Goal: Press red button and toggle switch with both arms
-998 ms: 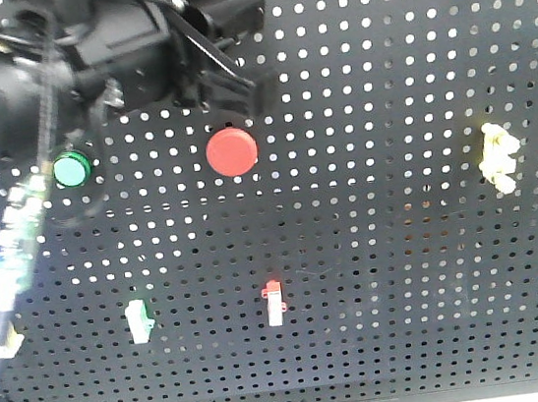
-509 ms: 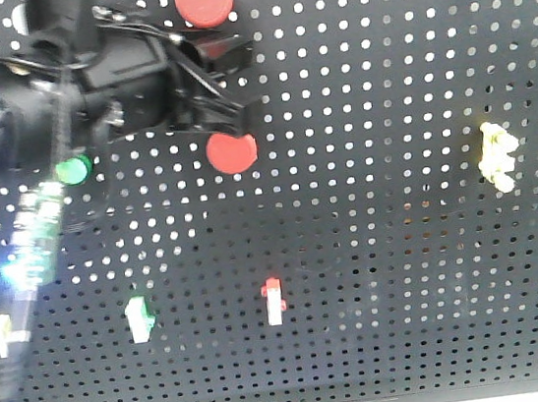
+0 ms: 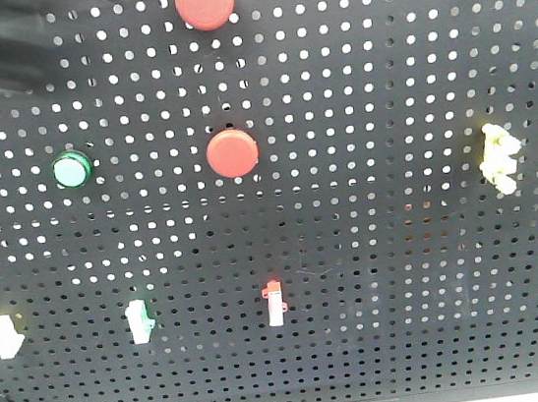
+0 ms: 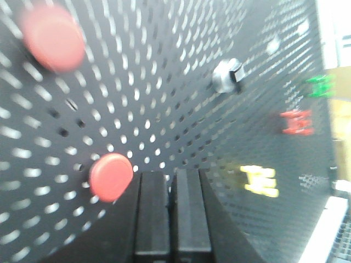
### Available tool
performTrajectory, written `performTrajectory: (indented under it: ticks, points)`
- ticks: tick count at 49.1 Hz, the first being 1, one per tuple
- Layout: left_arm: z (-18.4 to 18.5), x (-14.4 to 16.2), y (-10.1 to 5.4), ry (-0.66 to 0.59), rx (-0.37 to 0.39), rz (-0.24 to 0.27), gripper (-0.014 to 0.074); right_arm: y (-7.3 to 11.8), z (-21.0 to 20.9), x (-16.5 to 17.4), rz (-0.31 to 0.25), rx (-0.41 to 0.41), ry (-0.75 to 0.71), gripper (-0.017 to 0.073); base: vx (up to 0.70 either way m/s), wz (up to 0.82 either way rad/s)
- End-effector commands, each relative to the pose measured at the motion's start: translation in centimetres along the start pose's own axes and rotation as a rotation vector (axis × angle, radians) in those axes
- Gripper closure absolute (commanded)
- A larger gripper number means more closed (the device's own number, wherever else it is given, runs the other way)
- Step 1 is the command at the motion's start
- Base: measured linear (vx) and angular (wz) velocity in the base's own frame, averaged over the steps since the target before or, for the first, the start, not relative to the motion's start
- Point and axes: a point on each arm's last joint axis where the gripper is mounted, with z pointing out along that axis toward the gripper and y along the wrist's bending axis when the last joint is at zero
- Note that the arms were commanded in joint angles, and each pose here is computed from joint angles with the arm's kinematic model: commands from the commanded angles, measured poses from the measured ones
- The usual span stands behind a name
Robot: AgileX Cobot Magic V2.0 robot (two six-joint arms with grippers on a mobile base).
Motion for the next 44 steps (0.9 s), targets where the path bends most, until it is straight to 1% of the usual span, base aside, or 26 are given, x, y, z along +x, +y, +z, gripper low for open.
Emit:
performTrajectory:
  ticks: [1, 4, 5, 6, 8, 10, 11, 17, 21, 23, 26, 30, 36, 44]
  points:
    - [-2.3, -2.3, 0.1, -0.113, -0.036, -0.01, 0.0592, 0.4, 0.9, -1.6, 0.011, -0.084, -0.112, 0.0562, 0.0, 0.0]
    - [-2.9, -2.7, 0.0, -0.126, -0.039, -0.007, 0.0592, 0.7, 1.9, -1.8, 0.029, -0.154, -0.125, 0.0562, 0.0, 0.0]
    - [-2.9, -2.7, 0.0, -0.126, -0.039, -0.007, 0.0592, 0.7, 2.4, -1.9, 0.049, -0.178, -0.135, 0.0562, 0.0, 0.0]
    - [-2.9, -2.6, 0.0, -0.125, -0.038, -0.008, 0.0592, 0.7, 2.6, -2.0, 0.034, -0.192, -0.14, 0.0562, 0.0, 0.0]
    - [-2.9, -2.6, 0.0, -0.123, -0.036, -0.014, 0.0592, 0.7, 3.3, -2.3, 0.035, -0.218, -0.154, 0.0562, 0.0, 0.0]
    - [-2.9, -2.6, 0.0, -0.118, -0.032, -0.027, 0.0592, 0.5, 4.1, -2.7, 0.047, -0.235, -0.173, 0.0562, 0.0, 0.0]
    - [-2.9, -2.6, -0.1, -0.115, -0.029, -0.031, 0.0592, 0.5, 4.4, -3.2, 0.039, -0.239, -0.188, 0.0562, 0.0, 0.0]
    - [-2.4, -2.1, -0.2, -0.079, -0.006, -0.034, 0.0592, 0.0, 6.4, -5.1, 0.06, -0.265, -0.213, 0.0562, 0.0, 0.0]
    - [-2.3, -2.0, -0.2, -0.076, -0.006, -0.035, 0.0592, -0.2, 7.9, -6.9, 0.042, -0.305, -0.219, 0.0562, 0.0, 0.0]
    - [-2.3, -2.0, -0.2, -0.078, -0.009, -0.033, 0.0592, -0.4, 8.8, -7.5, 0.044, -0.321, -0.214, 0.0562, 0.0, 0.0]
    - [-2.3, -2.0, -0.2, -0.076, -0.008, -0.032, 0.0592, -0.6, 9.6, -8.4, 0.053, -0.323, -0.225, 0.0562, 0.0, 0.0]
    - [-2.3, -2.0, -0.2, -0.074, -0.006, -0.032, 0.0592, -1.2, 10.9, -9.0, 0.07, -0.306, -0.219, 0.0562, 0.0, 0.0]
    - [-2.3, -2.0, -0.2, -0.072, -0.009, -0.027, 0.0592, -1.9, 12.4, -8.8, 0.052, -0.278, -0.195, 0.0562, 0.0, 0.0]
    - [-2.3, -1.9, -0.2, -0.065, -0.006, -0.026, 0.0592, -2.8, 13.2, -8.7, 0.068, -0.211, -0.209, 0.0562, 0.0, 0.0]
